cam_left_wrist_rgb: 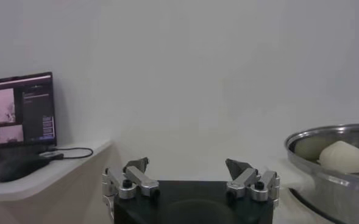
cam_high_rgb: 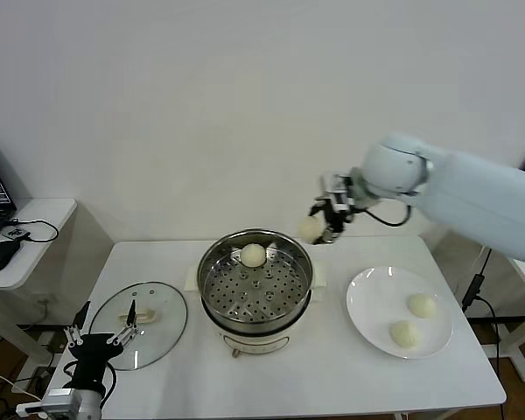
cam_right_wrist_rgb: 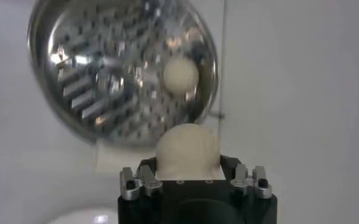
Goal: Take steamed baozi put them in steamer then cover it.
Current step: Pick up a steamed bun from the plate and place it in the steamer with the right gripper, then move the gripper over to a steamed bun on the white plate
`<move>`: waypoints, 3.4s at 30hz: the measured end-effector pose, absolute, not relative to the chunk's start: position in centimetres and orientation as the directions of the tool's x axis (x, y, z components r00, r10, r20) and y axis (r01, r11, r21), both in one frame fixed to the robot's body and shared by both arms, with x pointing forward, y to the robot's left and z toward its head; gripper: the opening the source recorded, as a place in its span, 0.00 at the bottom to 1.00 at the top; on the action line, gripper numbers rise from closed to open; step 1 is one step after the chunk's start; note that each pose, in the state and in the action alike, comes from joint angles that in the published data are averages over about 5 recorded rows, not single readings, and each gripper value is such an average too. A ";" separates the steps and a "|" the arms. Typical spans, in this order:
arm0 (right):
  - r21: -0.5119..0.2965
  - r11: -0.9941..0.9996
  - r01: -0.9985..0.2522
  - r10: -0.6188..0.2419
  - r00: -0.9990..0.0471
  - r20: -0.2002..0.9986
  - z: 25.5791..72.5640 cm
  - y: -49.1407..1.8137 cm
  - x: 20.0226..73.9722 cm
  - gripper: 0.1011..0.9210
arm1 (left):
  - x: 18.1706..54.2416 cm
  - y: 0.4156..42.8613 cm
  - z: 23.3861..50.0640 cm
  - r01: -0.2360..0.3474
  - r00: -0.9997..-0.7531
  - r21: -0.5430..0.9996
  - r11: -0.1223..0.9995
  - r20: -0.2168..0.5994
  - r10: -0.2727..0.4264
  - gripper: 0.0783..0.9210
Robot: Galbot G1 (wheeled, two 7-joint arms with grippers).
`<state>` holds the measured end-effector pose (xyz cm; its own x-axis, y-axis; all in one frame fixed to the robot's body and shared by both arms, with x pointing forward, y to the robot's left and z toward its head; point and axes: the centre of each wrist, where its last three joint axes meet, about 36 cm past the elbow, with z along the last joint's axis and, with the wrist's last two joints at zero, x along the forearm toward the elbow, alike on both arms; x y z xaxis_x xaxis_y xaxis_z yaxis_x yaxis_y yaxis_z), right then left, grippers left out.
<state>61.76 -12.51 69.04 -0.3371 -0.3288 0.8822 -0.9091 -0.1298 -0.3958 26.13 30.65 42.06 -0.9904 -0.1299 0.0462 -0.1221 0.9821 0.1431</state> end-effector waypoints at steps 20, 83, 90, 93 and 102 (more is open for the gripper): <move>-0.271 -0.186 -0.944 -0.289 -0.211 0.934 60.2 1.9 61.3 0.67 | 26.3 30.6 42.7 -0.139 -0.990 0.131 0.982 0.021 -0.143 0.88; -0.212 -0.137 -0.968 -0.074 -0.203 0.976 56.0 -37.4 52.5 0.88 | 25.4 29.9 41.6 -0.116 -0.990 0.167 0.979 0.056 -0.127 0.88; -0.187 -0.109 -0.976 -0.041 -0.184 0.982 52.6 -39.3 51.4 0.88 | 25.0 29.8 41.3 -0.119 -0.989 0.170 0.978 0.067 -0.132 0.88; -0.182 -0.099 -0.978 -0.034 -0.180 0.983 51.6 -39.7 51.1 0.88 | 24.8 29.8 41.3 -0.120 -0.989 0.170 0.978 0.067 -0.133 0.88; -0.185 -0.088 -0.979 -0.020 -0.184 0.983 49.2 -39.9 51.4 0.88 | 24.6 29.9 41.6 -0.125 -0.988 0.173 0.977 0.063 -0.138 0.88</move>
